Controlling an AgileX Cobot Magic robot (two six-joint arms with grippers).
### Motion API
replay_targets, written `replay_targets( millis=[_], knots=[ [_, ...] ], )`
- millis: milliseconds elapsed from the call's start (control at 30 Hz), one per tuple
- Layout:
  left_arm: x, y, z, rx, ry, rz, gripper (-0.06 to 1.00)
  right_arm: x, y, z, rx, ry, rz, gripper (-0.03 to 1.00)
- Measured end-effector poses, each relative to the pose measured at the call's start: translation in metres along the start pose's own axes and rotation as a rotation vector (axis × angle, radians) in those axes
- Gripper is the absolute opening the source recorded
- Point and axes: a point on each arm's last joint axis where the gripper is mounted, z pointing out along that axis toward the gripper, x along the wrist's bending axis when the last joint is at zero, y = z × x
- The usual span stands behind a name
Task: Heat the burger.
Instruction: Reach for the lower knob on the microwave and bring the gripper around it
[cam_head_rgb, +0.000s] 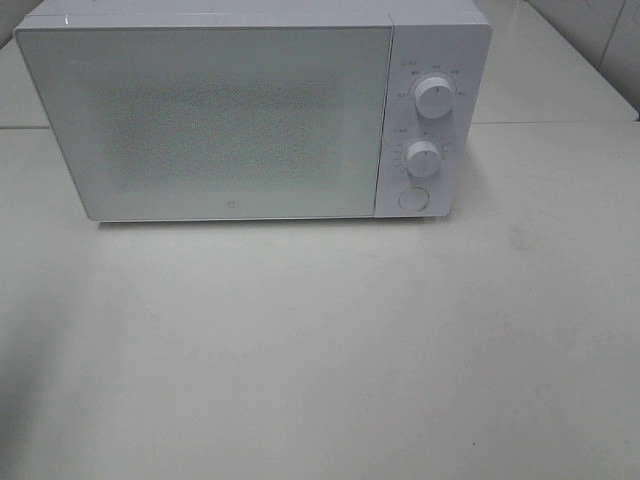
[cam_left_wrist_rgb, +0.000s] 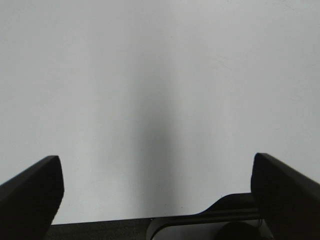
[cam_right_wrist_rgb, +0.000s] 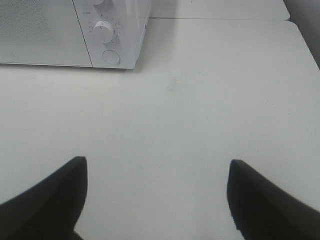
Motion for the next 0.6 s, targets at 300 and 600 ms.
replay_targets(
  millis=[300, 600],
  knots=[
    [0.001, -0.054, -0.004, -0.091, 0.048, 0.030, 0.95, 0.000, 0.000, 0.000, 0.000, 0.000, 0.000, 0.76],
    [0.000, -0.086, -0.007, -0.217, 0.061, 0.016, 0.95, 0.000, 0.000, 0.000, 0.000, 0.000, 0.000, 0.76]
  ],
)
